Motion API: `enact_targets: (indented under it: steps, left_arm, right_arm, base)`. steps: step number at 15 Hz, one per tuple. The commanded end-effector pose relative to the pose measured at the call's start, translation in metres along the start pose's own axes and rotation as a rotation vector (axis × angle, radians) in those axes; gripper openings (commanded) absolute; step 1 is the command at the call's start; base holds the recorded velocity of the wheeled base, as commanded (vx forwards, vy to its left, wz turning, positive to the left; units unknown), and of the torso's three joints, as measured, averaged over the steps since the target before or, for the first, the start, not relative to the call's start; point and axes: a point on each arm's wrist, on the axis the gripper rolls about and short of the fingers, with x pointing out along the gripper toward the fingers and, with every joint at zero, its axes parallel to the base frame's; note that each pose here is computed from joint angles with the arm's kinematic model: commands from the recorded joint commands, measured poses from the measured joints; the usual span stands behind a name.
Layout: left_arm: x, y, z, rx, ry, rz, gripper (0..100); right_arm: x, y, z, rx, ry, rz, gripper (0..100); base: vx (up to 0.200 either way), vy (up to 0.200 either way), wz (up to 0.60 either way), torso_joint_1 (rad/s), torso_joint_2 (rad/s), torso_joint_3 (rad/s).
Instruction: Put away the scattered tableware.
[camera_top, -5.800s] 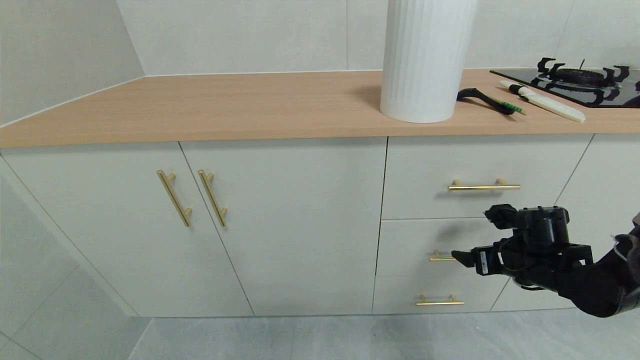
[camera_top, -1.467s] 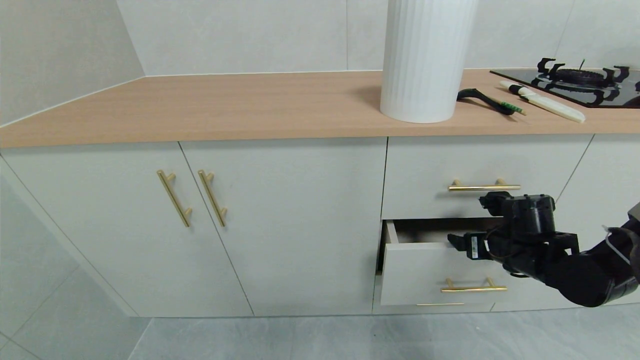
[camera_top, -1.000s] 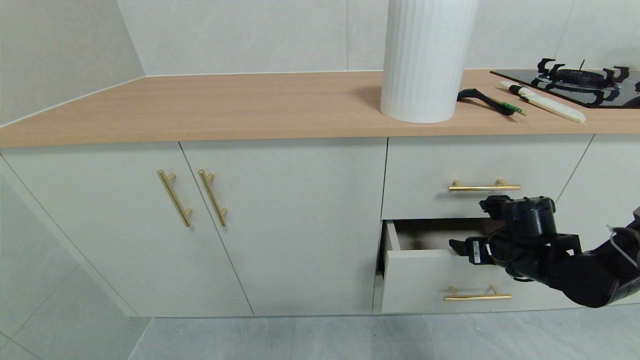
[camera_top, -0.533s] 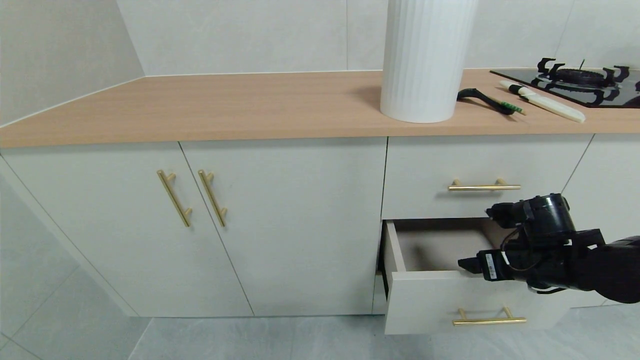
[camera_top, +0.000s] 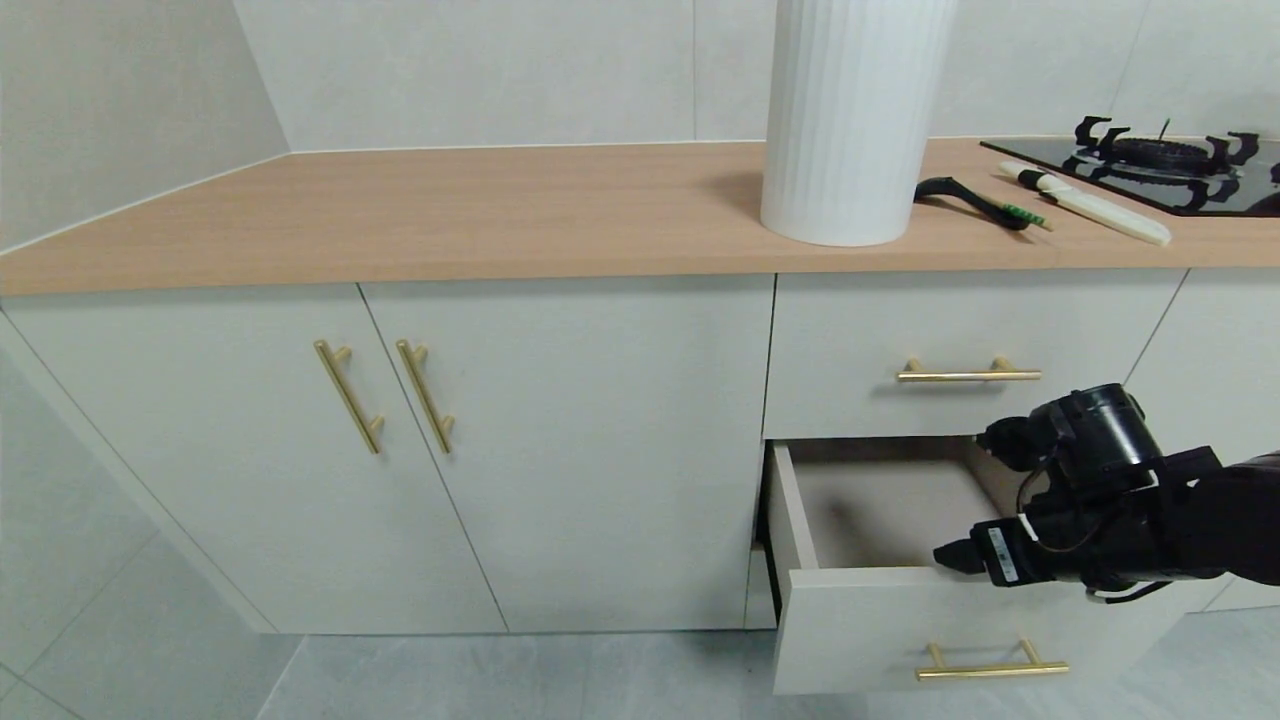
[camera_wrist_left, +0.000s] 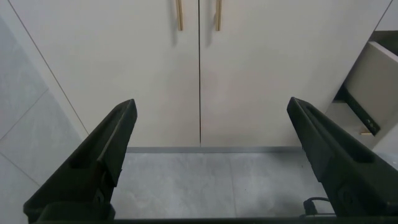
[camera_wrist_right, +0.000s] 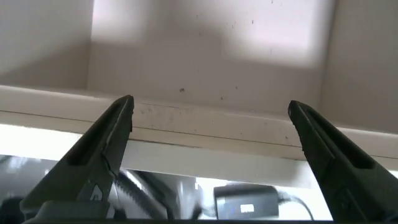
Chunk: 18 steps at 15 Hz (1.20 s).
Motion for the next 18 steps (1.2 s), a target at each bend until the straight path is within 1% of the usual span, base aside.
enact_targets:
  steps: [1,4,5,6,8,16,18]
  left_arm:
    - [0.0,0.0,0.0,0.0,0.0,0.001,100]
    - [0.0,0.0,0.0,0.0,0.0,0.001,100]
    - [0.0,0.0,0.0,0.0,0.0,0.001,100]
    - [0.0,0.0,0.0,0.0,0.001,0.002,100]
    - [0.0,0.0,0.0,0.0,0.0,0.001,100]
    - [0.0,0.0,0.0,0.0,0.001,0.001,100]
    - [0.0,0.0,0.0,0.0,0.0,0.001,100]
  right_arm:
    - [-0.004,0.001,0.003,-0.004,0.002,0.002,100]
    - [-0.011,0.0,0.001,-0.007,0.033,0.023,100]
    - [-0.018,0.0,-0.001,-0.02,0.084,0.057,100]
    - [-0.02,0.0,-0.002,-0.031,0.105,0.065,100]
    - [-0.027,-0.001,-0.008,-0.081,0.206,0.08,100]
    - [-0.032,-0.002,-0.023,-0.2,0.376,0.093,100]
    - [-0.034,0.004,-0.03,-0.247,0.436,0.105,100]
  base:
    - [0.0,0.0,0.0,0.0,0.0,0.0]
    - [0.0,0.0,0.0,0.0,0.0,0.0]
    - [0.0,0.0,0.0,0.0,0.0,0.0]
    - [0.0,0.0,0.0,0.0,0.0,0.0]
    - [0.0,0.0,0.0,0.0,0.0,0.0]
    - [0.0,0.0,0.0,0.0,0.0,0.0]
    - [0.0,0.0,0.0,0.0,0.0,0.0]
